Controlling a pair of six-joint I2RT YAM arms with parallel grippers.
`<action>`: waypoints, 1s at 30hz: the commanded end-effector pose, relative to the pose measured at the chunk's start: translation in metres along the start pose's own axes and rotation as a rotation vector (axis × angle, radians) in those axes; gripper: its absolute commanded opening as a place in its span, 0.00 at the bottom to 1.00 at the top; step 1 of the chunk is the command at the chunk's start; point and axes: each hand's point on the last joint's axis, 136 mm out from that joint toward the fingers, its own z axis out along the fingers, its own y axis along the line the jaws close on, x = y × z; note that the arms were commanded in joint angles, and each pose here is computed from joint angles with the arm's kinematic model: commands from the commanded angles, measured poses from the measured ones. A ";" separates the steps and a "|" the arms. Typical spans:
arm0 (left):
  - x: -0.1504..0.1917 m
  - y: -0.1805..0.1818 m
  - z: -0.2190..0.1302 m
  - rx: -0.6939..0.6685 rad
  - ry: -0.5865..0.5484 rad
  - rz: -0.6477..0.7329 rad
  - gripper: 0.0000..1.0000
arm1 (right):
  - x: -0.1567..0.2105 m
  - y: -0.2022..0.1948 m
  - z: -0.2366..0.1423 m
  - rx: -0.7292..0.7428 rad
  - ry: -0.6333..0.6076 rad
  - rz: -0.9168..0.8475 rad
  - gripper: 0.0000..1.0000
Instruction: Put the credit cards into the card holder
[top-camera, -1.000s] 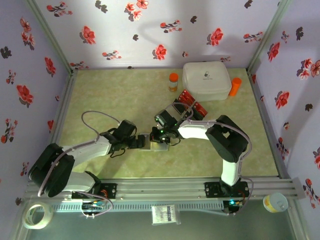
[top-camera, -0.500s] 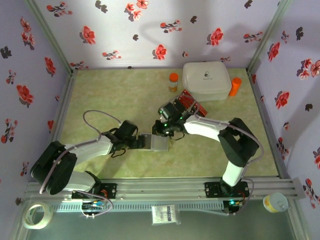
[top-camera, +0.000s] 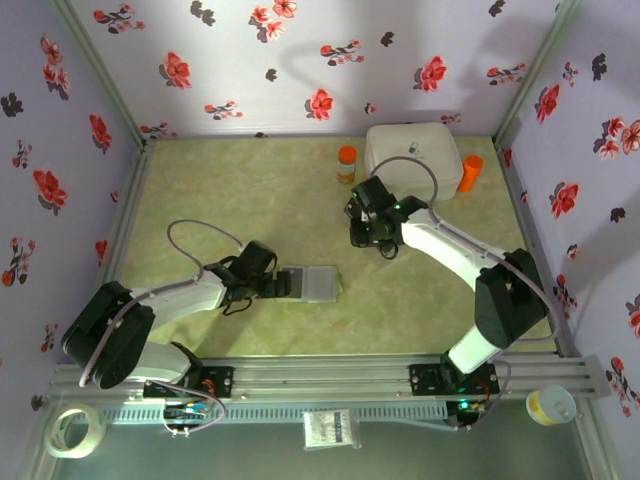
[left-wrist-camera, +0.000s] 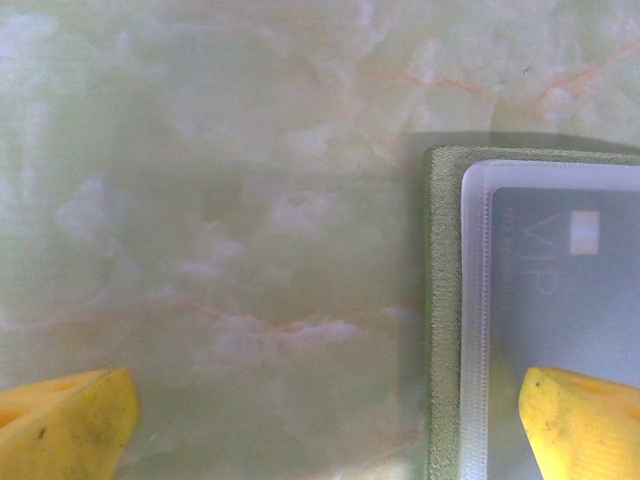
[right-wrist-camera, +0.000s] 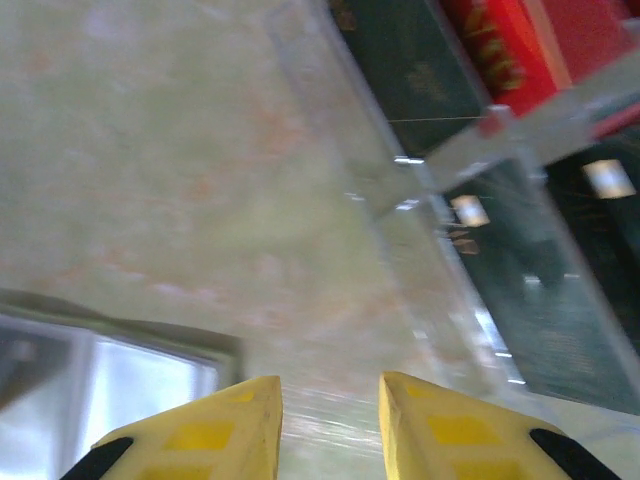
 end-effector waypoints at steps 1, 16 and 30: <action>0.017 0.012 0.009 -0.050 0.060 0.020 1.00 | -0.001 -0.038 -0.010 0.218 0.025 -0.139 0.32; 0.019 0.011 0.010 -0.050 0.064 0.019 1.00 | -0.017 -0.068 0.006 0.383 0.064 -0.210 0.31; 0.019 0.009 0.011 -0.047 0.063 0.020 1.00 | -0.006 -0.068 0.036 0.361 0.129 -0.208 0.27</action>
